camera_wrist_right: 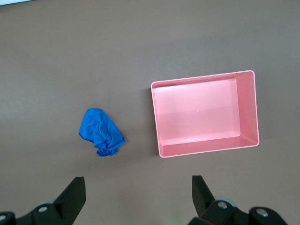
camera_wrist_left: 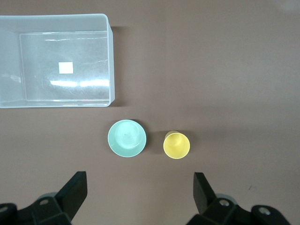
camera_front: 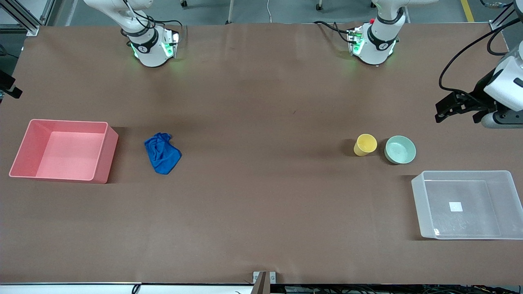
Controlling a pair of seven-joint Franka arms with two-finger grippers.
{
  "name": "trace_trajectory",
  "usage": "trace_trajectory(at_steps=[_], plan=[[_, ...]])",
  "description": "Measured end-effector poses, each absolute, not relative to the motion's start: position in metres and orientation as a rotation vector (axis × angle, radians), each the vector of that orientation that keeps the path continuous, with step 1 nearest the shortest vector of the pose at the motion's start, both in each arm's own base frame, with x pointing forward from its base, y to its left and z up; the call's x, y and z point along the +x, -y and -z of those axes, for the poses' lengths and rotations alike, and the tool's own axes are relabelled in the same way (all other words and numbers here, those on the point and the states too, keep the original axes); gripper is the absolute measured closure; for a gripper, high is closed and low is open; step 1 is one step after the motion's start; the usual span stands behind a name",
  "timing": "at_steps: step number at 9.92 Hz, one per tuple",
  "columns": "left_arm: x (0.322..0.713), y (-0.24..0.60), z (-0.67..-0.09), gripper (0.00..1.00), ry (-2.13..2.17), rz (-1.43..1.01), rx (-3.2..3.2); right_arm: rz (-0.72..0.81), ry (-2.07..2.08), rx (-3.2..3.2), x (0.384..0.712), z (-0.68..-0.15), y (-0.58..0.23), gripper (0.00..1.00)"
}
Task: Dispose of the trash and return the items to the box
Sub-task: 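Reach the right gripper to the blue cloth while the left gripper reaches the bowl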
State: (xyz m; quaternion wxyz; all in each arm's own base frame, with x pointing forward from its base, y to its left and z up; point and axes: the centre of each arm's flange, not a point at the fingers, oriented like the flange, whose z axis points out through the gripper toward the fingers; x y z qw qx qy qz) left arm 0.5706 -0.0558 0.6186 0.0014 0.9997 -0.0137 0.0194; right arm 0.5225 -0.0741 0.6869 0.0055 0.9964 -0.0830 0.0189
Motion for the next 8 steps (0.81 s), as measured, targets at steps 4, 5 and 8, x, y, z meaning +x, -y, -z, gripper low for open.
trace_trajectory(at_steps=[4, 5, 8], plan=[[0.571, 0.058, -0.615, 0.00, 0.050, -0.051, 3.136, -0.059, 0.259, 3.119, 0.522, -0.687, 0.074, 0.00], [0.574, 0.059, -0.611, 0.00, 0.050, -0.052, 3.128, -0.059, 0.260, 3.119, 0.522, -0.687, 0.074, 0.00], [0.591, 0.059, -0.578, 0.00, 0.046, -0.066, 3.120, -0.058, 0.259, 3.119, 0.522, -0.687, 0.074, 0.00]])
